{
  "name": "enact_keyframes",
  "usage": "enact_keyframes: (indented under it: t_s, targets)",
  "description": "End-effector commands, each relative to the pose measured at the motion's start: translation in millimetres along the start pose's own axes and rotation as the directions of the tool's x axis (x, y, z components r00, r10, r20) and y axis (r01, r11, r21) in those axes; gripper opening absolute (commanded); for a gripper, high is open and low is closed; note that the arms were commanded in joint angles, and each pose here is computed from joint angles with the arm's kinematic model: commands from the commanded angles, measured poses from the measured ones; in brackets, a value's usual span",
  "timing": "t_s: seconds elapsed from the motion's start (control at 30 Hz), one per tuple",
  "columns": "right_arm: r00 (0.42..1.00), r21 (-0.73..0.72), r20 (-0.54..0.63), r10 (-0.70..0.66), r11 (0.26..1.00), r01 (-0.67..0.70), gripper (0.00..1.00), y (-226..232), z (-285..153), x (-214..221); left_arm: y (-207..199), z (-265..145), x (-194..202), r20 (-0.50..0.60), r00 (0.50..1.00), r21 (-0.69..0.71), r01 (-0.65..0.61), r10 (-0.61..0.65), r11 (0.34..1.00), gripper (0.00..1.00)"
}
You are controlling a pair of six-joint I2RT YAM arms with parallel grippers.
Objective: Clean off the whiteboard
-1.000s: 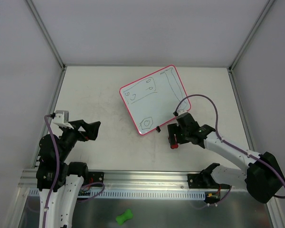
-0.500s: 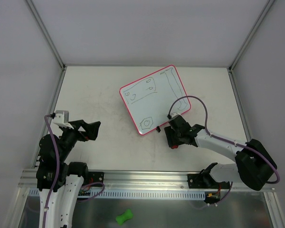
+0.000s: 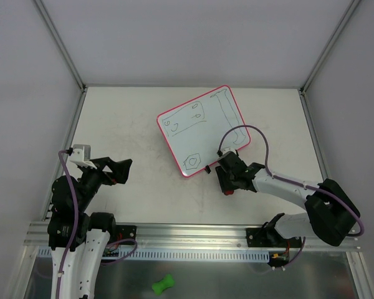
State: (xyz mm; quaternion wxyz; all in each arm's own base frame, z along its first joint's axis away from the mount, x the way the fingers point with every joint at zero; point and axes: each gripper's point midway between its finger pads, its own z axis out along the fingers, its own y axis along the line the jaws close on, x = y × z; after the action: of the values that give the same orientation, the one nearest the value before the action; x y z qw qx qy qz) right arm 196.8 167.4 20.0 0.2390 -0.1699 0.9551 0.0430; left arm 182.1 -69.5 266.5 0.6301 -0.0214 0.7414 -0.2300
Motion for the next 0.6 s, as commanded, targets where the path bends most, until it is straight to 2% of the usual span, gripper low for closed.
enact_keyframes:
  t_s: [0.0, 0.17, 0.2, 0.37, 0.47, 0.5, 0.57]
  targets:
    - [0.999, 0.012, 0.049, 0.01, 1.0, -0.011, 0.41, 4, -2, -20, -2, 2, 0, -0.002, 1.0, 0.02, -0.027, 0.027, 0.999, 0.99]
    - [0.998, 0.012, 0.058, 0.007, 1.0, -0.008, 0.37, 5, -3, -22, -2, 2, 1, -0.002, 1.0, 0.021, -0.027, 0.027, 0.999, 0.99]
    - [0.998, 0.015, 0.057, 0.004, 1.0, -0.005, 0.3, 4, -3, -22, -2, 2, 0, -0.002, 1.0, 0.02, -0.027, 0.027, 0.999, 0.99]
    - [0.998, 0.01, 0.056, -0.002, 1.0, 0.001, 0.13, 5, -4, -22, -1, 2, 1, -0.003, 1.0, 0.018, -0.026, 0.026, 0.999, 0.99]
    - [0.997, 0.007, 0.08, -0.002, 1.0, 0.002, 0.06, 5, -10, -27, -1, 3, 1, -0.005, 1.0, 0.017, -0.026, 0.026, 1.0, 0.99]
    - [0.996, 0.004, 0.089, -0.004, 1.0, 0.004, 0.01, 5, -11, -28, -1, 3, 2, -0.007, 1.0, 0.016, -0.025, 0.025, 1.0, 0.99]
    - [0.992, -0.008, 0.127, -0.005, 1.0, 0.006, 0.0, 7, -20, -37, -1, 3, 1, -0.007, 1.0, 0.018, -0.025, 0.025, 1.0, 0.99]
